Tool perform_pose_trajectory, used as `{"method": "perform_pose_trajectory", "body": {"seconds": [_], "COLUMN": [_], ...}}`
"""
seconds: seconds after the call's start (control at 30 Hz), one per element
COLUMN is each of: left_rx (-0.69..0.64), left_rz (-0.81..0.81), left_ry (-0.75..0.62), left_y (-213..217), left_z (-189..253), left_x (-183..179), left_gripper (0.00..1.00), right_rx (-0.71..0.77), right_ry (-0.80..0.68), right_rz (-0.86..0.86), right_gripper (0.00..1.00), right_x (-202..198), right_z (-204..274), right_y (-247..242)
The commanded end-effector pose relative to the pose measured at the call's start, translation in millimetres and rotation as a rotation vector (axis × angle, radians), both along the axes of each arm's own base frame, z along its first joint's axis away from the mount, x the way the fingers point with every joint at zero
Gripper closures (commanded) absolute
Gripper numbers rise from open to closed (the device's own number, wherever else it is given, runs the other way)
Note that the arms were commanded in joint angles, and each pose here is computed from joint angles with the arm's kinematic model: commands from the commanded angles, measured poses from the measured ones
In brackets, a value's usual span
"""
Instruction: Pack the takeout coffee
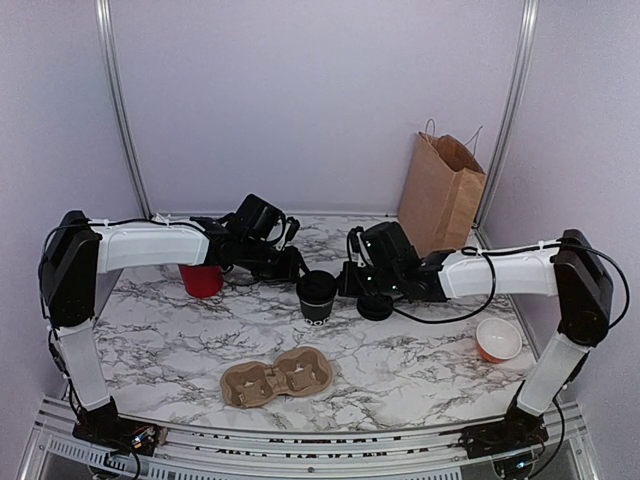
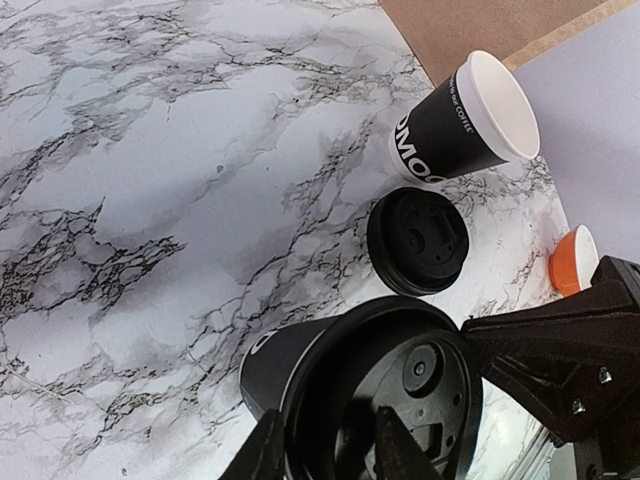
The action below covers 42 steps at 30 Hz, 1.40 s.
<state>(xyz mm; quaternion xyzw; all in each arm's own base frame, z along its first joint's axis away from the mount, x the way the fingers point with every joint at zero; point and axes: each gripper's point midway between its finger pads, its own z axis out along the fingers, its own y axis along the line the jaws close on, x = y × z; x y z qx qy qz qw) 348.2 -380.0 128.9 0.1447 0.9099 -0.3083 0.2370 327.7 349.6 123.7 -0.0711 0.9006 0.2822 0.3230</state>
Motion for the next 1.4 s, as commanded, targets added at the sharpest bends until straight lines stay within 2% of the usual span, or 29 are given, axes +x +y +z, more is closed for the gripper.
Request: {"method": "perform_pose_trajectory", "body": {"seconds": [0.0, 0.2, 0.5, 0.67, 0.77, 1.13, 1.37], "left_rx": [0.085, 0.083, 0.07, 0.065, 0.061, 0.014, 0.001], "left_rz": [-0.004, -0.008, -0.021, -0.026, -0.031, -0.057, -0.049], "left_ry": [0.049, 0.046, 0.026, 0.017, 0.009, -0.039, -0.072], "left_y": [8.8, 8.7, 5.4, 4.7, 3.2, -8.5, -10.1], "left_z": [-33.0, -31.8, -23.4, -19.3, -16.5, 10.4, 29.6], "left_x": [-6.2, -6.4, -4.5, -4.1, -2.8, 4.4, 9.6], "left_gripper": [0.7, 0.7, 0.7, 0.69, 0.69, 0.68, 0.62], "right_rx": [-0.255, -0.299, -0.174, -0.098, -0.071, -0.023, -0.023], "right_ry": [0.334, 0.341, 0.194, 0.124, 0.085, -0.021, -0.037], "right_rz": [0.141, 0.135, 0.111, 0.09, 0.074, 0.03, 0.033], "right_gripper": [1.0, 1.0, 0.97, 0.81, 0.78, 0.77, 0.77], "right_x": [-86.3, -91.8, -58.4, -46.0, -38.7, -26.2, -25.7], "right_z": [-106.4, -114.4, -35.1, 1.3, 19.4, 60.2, 66.6], "right_y": [-19.4, -21.4, 10.6, 21.5, 25.2, 22.4, 20.2]}}
